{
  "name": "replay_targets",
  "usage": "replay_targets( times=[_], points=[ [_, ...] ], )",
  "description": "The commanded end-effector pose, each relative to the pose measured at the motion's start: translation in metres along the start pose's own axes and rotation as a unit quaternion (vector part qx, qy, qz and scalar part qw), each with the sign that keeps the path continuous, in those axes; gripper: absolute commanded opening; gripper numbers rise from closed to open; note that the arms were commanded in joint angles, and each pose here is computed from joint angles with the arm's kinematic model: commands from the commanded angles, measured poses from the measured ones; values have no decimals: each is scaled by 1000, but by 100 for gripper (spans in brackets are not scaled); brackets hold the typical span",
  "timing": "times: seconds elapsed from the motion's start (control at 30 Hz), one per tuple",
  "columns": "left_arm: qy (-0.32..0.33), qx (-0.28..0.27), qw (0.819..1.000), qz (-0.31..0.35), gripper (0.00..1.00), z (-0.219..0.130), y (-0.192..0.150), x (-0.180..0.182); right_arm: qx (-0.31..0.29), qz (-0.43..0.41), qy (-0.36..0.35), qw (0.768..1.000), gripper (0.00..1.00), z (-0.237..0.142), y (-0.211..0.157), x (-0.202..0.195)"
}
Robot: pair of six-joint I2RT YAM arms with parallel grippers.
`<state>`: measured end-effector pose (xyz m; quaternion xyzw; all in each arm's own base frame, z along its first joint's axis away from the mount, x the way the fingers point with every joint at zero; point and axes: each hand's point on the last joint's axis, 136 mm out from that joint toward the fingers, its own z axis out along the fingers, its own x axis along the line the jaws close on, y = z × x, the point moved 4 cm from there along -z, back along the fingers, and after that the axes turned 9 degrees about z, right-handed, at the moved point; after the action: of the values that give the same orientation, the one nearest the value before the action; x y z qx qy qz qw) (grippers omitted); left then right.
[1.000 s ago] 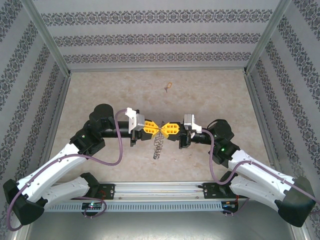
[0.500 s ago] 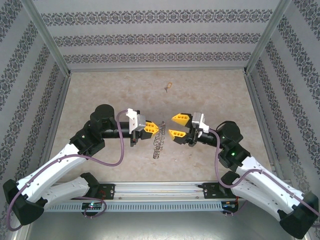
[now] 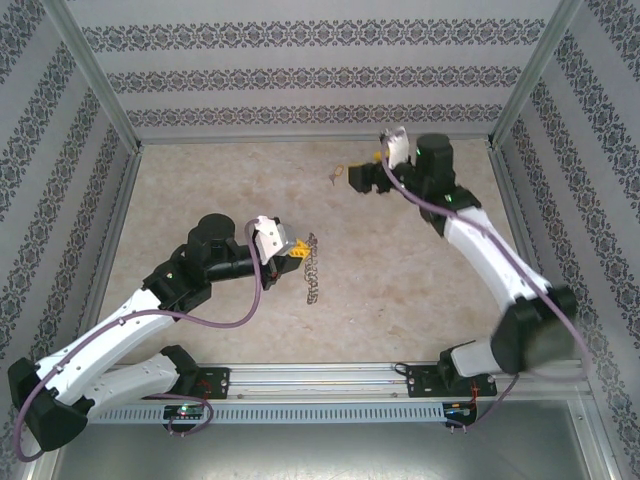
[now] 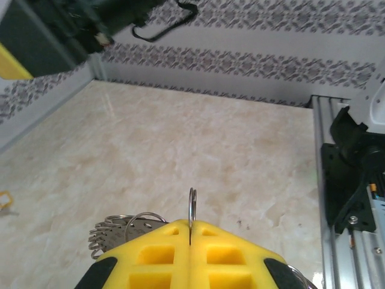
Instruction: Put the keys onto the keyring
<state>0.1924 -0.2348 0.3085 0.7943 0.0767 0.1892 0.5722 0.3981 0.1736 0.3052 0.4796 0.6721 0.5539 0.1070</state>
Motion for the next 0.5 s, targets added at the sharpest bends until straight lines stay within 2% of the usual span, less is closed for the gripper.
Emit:
replay_targets(
  times=[0.0,0.1,0.2,0.37,0.47],
  points=[
    [42,23,999,-20,0,3,-12,9,118,5,-57,991,86,38,-23,-36],
    [69,37,996,-35,0,2,-22,18,191,-6,-93,977,86,80,-28,-68],
    [93,51,993,-53,0,-1,-32,23,235,-7,-110,966,86,118,-34,-90],
    [132,57,986,-79,0,-15,-45,31,278,-17,-138,951,86,169,-45,-118],
    [140,49,986,-81,0,-21,-46,32,273,-28,-155,949,86,187,-50,-131]
  ],
)
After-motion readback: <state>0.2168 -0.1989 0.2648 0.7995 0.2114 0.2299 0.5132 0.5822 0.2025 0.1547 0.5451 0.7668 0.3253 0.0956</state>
